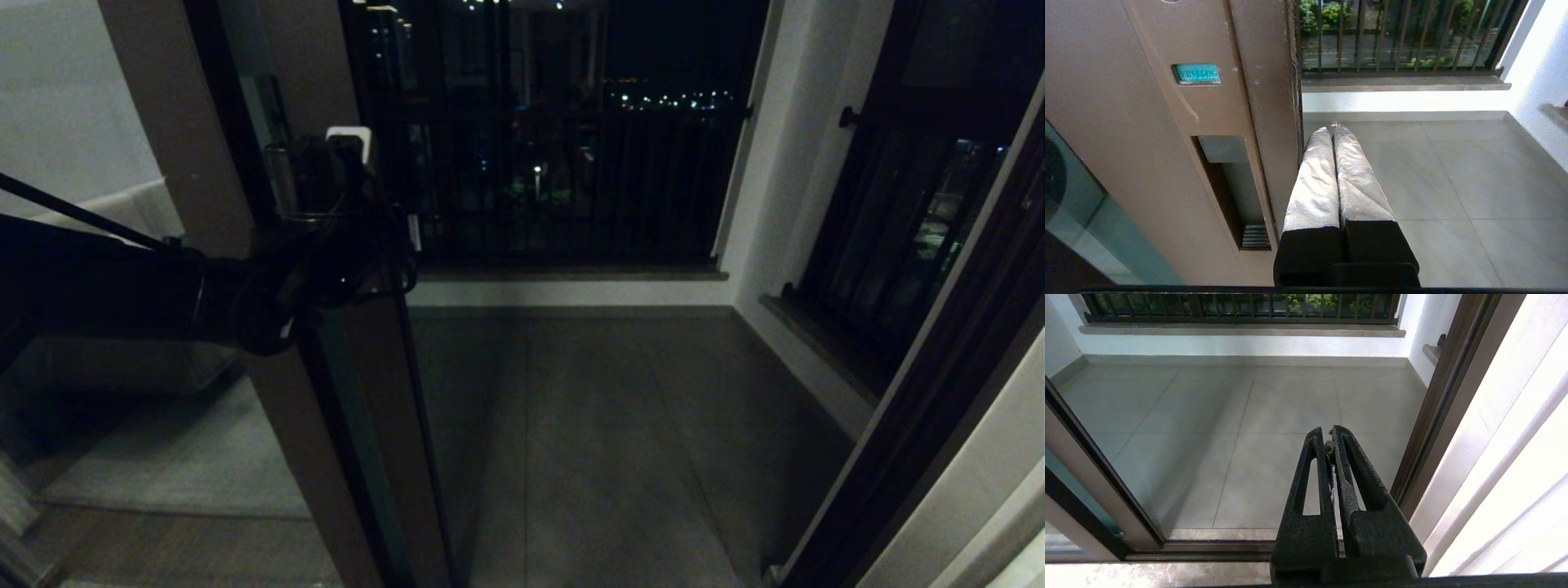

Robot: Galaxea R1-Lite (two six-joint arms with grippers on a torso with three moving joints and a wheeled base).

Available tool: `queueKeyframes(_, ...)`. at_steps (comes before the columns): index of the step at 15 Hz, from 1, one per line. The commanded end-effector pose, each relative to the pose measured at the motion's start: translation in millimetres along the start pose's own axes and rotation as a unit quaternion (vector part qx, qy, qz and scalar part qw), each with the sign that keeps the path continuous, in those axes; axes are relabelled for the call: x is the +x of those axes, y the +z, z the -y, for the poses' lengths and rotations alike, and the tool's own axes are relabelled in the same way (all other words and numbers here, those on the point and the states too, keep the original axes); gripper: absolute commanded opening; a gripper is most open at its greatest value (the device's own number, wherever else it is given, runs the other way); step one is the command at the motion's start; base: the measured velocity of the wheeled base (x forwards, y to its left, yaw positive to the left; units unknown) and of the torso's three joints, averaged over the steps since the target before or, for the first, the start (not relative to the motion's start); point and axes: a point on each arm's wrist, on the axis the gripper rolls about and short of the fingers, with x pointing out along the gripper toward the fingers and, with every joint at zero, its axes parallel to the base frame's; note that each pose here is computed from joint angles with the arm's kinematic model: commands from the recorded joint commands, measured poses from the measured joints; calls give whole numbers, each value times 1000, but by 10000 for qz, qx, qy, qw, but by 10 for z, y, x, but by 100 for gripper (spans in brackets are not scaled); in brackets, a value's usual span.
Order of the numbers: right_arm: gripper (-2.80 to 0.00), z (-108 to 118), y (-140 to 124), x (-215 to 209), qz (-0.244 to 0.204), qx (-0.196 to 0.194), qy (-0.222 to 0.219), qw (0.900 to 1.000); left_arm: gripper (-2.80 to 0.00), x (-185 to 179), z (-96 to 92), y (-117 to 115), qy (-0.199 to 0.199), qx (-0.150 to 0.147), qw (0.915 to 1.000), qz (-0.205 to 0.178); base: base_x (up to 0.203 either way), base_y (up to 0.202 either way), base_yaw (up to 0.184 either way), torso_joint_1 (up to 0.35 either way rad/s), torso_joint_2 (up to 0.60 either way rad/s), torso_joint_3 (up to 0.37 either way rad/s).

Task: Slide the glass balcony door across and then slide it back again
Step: Open the slid door

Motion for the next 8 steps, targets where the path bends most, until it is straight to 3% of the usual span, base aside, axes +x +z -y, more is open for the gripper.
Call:
queueKeyframes(1, -280, 0, 0, 1, -10, -2, -3, 10000, -280, 0, -16, -11, 53, 3, 10000, -18, 0, 0, 0, 0, 0, 0)
queueKeyframes(8, -280, 0, 0, 1, -10, -2, -1, 10000, -280, 20, -74, -10, 122, 1, 9999, -12, 0, 0, 0, 0, 0, 0)
